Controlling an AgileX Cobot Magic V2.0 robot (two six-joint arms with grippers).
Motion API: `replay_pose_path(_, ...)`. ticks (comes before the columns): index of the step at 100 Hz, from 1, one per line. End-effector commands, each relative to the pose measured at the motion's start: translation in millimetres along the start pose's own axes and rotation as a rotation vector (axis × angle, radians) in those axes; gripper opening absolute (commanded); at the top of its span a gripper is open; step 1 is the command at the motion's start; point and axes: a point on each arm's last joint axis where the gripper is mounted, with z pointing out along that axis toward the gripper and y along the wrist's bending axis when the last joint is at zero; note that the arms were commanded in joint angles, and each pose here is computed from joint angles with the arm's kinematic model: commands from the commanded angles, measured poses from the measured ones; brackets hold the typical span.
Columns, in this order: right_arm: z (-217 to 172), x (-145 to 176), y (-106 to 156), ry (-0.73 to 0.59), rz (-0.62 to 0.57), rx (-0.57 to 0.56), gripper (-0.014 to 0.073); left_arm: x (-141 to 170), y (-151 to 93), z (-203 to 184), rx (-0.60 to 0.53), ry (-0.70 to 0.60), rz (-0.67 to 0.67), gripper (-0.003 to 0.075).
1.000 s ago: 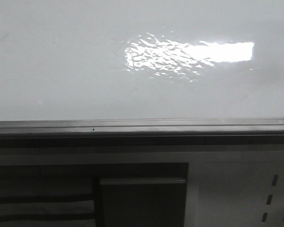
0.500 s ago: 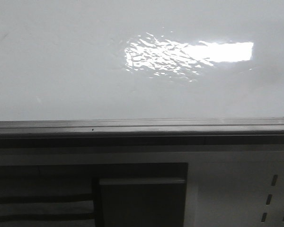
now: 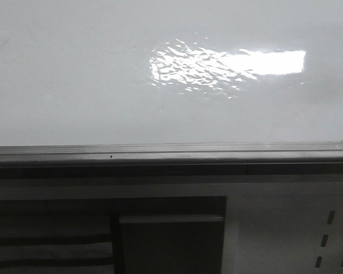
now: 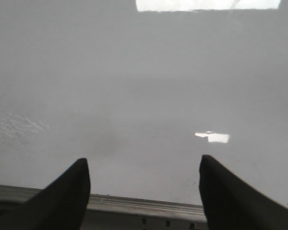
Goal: Write number 4 on whiteboard
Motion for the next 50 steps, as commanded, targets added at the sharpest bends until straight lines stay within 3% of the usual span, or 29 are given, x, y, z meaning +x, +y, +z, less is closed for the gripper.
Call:
replay_pose_path(1,-1.9,-17.4,-0.8,-0.097,-0.009,0.01,0.0437,-22.4,2.1,7.0,-0.014,-0.101,0.006,0.046)
replay_pose_path(29,-1.9,-17.3,-0.8,-0.095,-0.009,0.01,0.0437,-24.8,3.8,42.6,-0.013,-0.034,0.026,0.0447)
replay_pose_path(50,-1.9,-17.1,-0.8,-0.093,-0.009,0.01,0.0437,-26.8,4.3,47.5,-0.017,-0.044,0.028,0.0286)
